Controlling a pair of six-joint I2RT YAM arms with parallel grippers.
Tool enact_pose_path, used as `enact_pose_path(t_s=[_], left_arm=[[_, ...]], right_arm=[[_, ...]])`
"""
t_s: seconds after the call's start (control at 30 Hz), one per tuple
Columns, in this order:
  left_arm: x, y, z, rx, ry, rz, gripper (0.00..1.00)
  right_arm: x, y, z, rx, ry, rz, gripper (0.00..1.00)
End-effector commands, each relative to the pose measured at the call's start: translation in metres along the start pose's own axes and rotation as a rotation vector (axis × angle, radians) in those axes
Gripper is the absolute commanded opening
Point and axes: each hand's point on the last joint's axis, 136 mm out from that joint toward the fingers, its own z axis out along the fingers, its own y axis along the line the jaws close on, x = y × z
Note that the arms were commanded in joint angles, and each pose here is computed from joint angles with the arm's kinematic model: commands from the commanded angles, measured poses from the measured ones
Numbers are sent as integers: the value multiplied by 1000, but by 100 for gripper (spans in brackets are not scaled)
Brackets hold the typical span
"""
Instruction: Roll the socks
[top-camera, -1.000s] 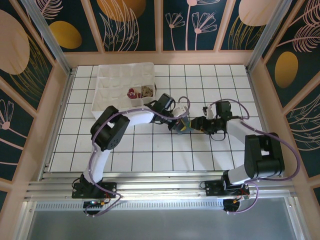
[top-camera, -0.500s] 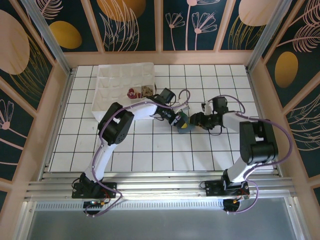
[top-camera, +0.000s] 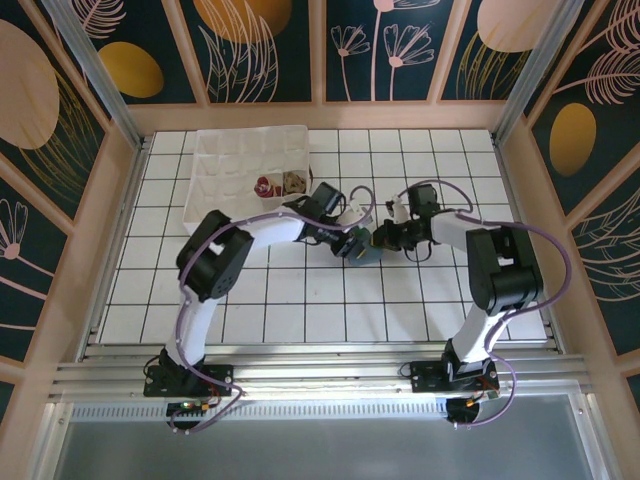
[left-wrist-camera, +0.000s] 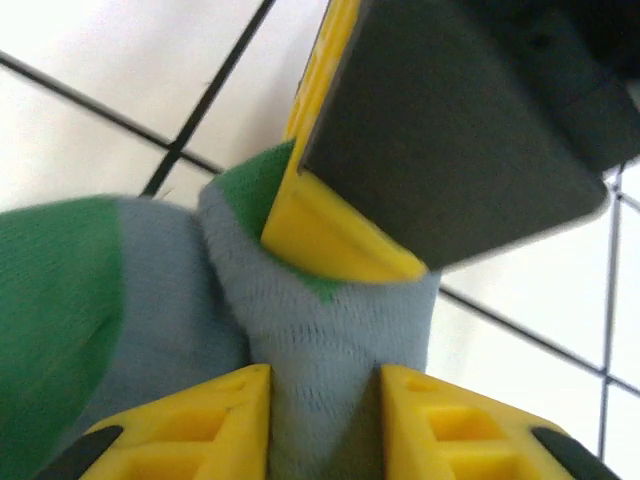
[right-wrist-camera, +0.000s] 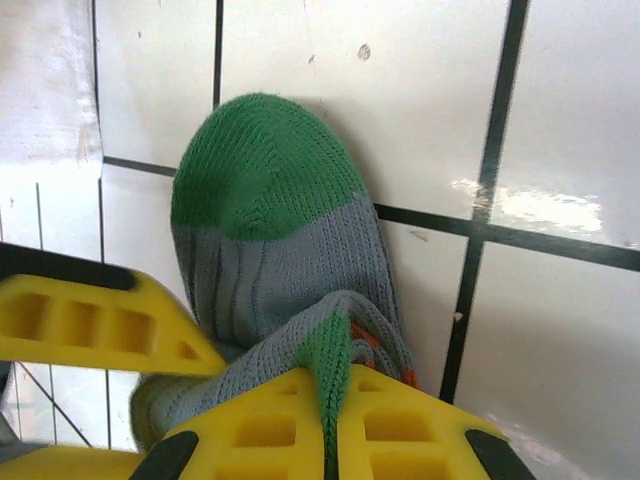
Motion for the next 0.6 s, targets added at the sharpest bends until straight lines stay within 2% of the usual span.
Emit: enact_pose_path(t_s=[0.0, 0.13, 0.3, 0.4, 0.57], left_arm=[[-27, 24, -43, -293, -125, 188, 39], [-37, 8, -60, -444, -153, 379, 41], [-27, -16, -38, -581, -41, 628, 43], [-21, -22, -20, -592, 10, 700, 44], [-9, -22, 3, -582, 74, 746, 47]], right_arm=[[37, -40, 8, 180, 146, 80, 0], [37, -43, 10, 202, 188, 86, 0], [32, -39, 10, 205, 201, 72, 0], [31, -37, 11, 201, 214, 68, 0], [31, -35, 14, 192, 232, 68, 0]])
